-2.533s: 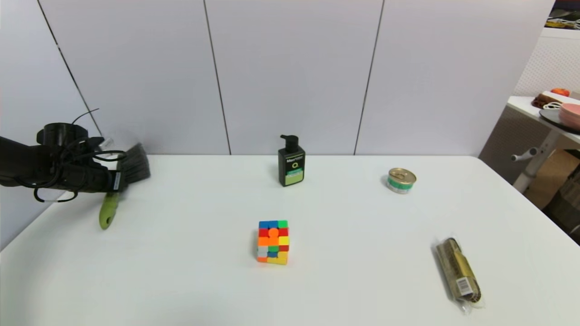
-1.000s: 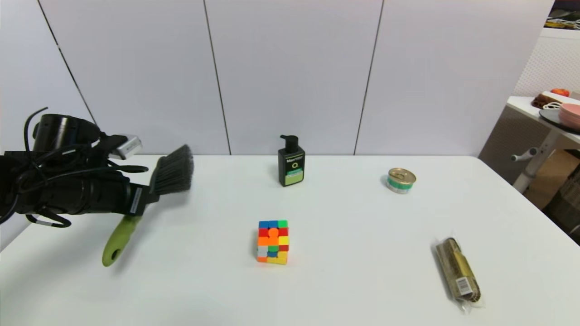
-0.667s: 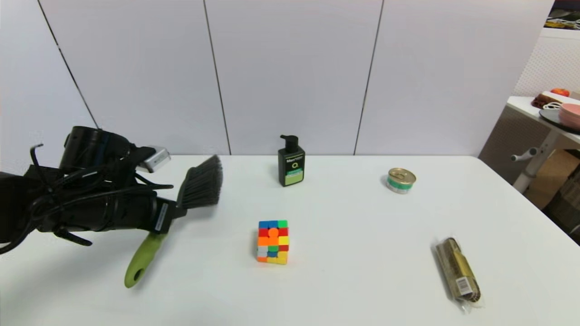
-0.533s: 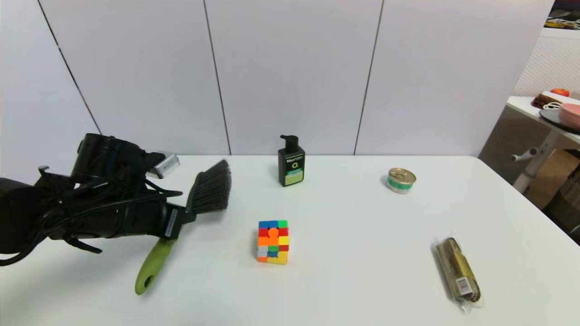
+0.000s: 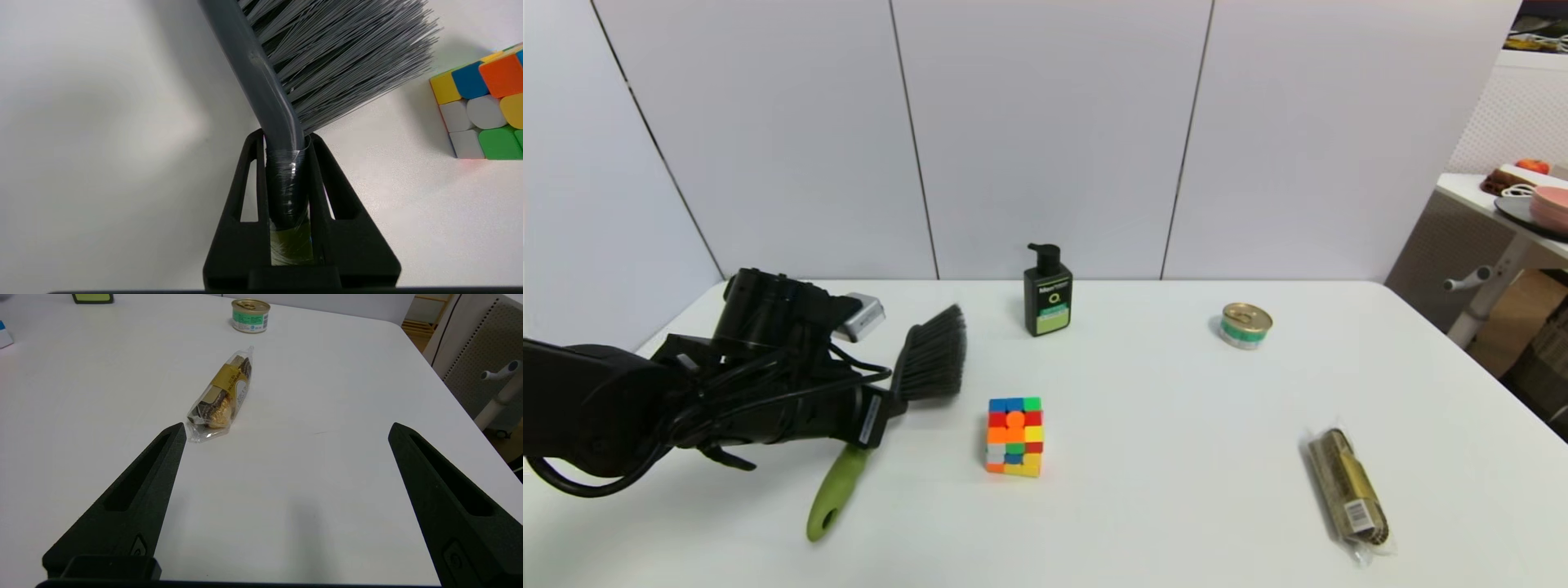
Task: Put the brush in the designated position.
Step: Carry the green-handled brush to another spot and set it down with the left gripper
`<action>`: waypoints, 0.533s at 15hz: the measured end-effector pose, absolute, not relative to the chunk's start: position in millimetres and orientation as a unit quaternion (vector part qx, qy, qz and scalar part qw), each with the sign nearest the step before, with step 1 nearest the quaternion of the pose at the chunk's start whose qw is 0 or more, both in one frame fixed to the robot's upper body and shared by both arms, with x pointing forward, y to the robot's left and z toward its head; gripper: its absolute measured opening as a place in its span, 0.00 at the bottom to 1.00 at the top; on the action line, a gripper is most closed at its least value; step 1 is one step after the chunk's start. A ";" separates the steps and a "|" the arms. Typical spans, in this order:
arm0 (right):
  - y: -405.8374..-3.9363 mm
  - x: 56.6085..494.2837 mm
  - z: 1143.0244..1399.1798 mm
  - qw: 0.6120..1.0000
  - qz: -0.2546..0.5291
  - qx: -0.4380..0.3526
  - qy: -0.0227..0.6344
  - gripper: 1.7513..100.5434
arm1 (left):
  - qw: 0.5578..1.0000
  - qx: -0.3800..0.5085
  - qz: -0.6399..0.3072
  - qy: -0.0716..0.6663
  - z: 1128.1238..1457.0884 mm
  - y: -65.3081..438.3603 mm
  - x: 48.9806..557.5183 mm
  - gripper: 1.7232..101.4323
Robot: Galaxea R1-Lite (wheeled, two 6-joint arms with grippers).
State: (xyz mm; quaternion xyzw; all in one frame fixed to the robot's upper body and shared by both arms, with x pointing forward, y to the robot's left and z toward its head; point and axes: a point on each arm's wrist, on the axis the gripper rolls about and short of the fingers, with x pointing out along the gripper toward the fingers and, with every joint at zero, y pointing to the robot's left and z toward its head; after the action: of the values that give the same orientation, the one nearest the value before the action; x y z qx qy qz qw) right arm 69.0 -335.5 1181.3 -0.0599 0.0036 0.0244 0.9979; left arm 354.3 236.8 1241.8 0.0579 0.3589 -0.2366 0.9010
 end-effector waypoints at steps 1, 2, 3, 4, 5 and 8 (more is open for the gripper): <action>-335.5 69.0 1181.2 0.998 0.025 -0.060 0.004 0.97 | 0.902 0.060 -0.232 0.358 1240.7 236.3 355.6 0.16; -335.5 69.0 1181.2 0.998 0.025 -0.060 0.004 0.97 | 0.903 0.063 -0.227 0.358 1239.6 235.5 356.1 0.16; -335.5 69.0 1181.2 0.998 0.025 -0.060 0.004 0.97 | 0.903 0.065 -0.227 0.359 1238.3 234.0 355.8 0.16; -335.5 69.0 1181.2 0.998 0.024 -0.060 0.004 0.97 | 0.902 0.066 -0.228 0.360 1237.6 232.4 355.8 0.16; -335.5 69.0 1181.2 0.998 0.025 -0.060 0.004 0.97 | 0.901 0.067 -0.231 0.361 1236.6 230.9 355.5 0.16; -335.5 69.0 1181.2 0.998 0.024 -0.060 0.004 0.97 | 0.899 0.071 -0.238 0.360 1235.8 225.4 355.8 0.16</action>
State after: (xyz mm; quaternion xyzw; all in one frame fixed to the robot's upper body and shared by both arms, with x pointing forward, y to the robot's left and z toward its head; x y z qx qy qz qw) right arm 69.0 -335.5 1181.2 -0.0599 0.0039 0.0242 0.9979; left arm 355.8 225.4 1235.8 0.0709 0.3602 -0.2378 0.8993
